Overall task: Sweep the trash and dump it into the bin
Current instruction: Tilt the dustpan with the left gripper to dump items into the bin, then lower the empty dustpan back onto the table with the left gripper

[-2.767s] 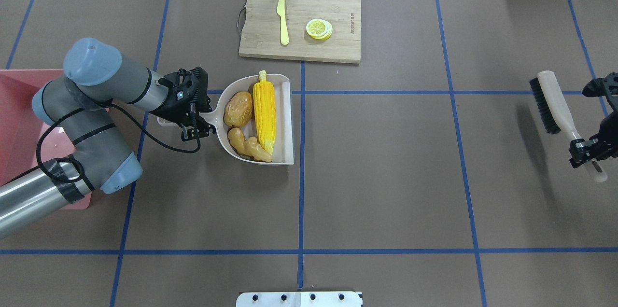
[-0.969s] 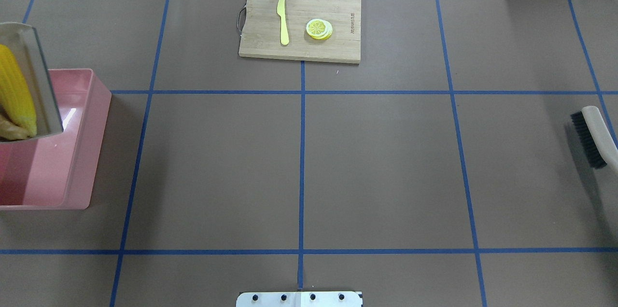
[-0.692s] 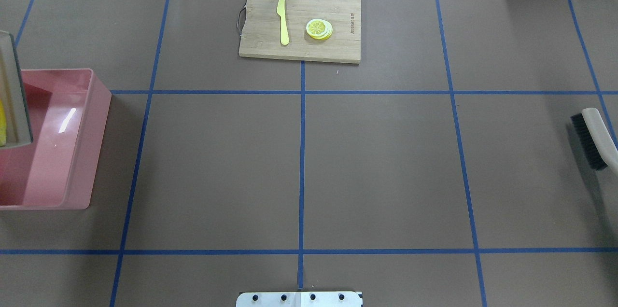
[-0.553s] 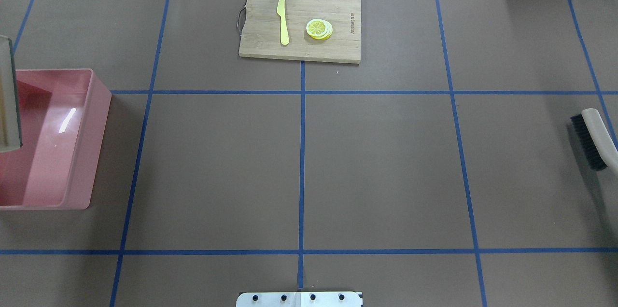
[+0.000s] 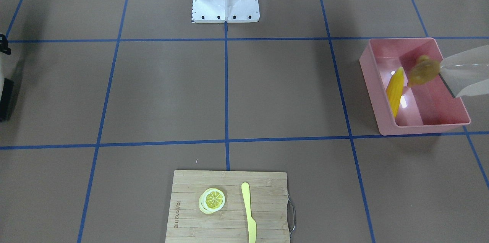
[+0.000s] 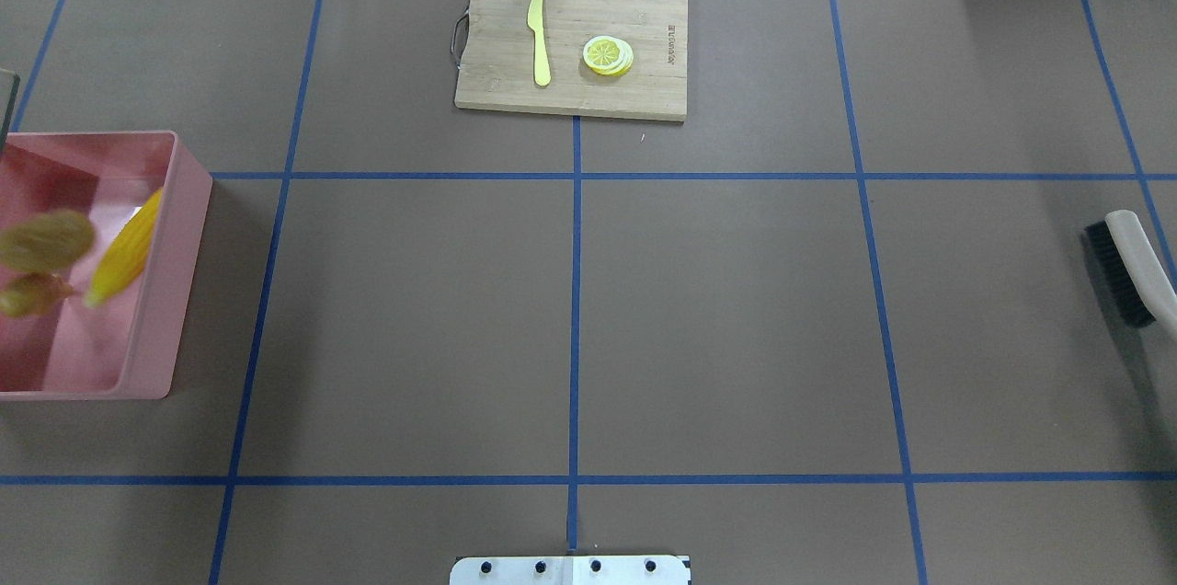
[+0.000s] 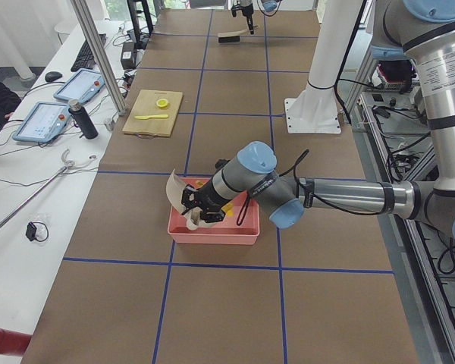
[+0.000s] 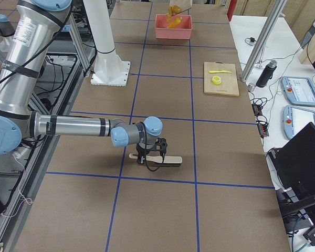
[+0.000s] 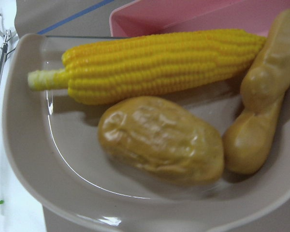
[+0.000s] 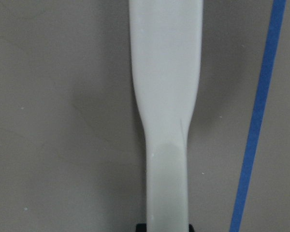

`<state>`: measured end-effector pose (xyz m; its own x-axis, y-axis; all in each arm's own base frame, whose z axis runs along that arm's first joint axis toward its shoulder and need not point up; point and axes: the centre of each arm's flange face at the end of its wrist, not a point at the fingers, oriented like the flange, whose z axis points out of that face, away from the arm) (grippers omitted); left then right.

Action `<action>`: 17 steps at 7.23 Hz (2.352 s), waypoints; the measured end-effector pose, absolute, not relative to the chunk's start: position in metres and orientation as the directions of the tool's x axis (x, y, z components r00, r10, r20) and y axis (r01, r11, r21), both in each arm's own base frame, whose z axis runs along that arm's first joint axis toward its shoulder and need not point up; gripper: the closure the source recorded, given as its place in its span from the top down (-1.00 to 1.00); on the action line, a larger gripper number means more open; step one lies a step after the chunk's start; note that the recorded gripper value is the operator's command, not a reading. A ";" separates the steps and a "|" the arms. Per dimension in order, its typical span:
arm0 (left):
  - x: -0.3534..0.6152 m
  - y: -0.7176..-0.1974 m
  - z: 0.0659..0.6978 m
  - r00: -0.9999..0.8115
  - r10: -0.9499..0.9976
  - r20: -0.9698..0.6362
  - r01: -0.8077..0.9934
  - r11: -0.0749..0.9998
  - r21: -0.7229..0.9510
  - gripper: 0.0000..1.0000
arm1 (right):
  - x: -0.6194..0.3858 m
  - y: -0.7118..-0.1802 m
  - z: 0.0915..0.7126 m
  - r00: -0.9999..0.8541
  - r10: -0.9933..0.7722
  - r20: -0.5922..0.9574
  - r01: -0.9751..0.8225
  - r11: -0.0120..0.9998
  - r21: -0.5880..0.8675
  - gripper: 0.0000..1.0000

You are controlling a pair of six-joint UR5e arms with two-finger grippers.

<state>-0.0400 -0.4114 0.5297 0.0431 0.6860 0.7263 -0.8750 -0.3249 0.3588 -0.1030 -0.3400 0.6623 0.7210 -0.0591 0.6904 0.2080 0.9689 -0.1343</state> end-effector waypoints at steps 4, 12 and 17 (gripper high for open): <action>-0.042 -0.422 0.501 0.000 0.629 0.777 -0.895 -0.346 0.280 -1.00 | -0.103 -0.340 0.665 0.721 -0.057 0.691 0.210 0.968 -0.139 -0.10; 0.242 -0.480 0.370 0.235 0.972 0.008 -0.415 0.093 0.905 -1.00 | -0.100 -0.365 0.656 0.676 -0.088 0.731 0.181 0.982 -0.049 1.00; 0.452 -0.443 0.332 0.041 0.999 -0.029 -0.540 0.046 0.841 -1.00 | -0.031 -0.476 0.634 0.718 -0.061 0.693 0.085 0.996 0.000 1.00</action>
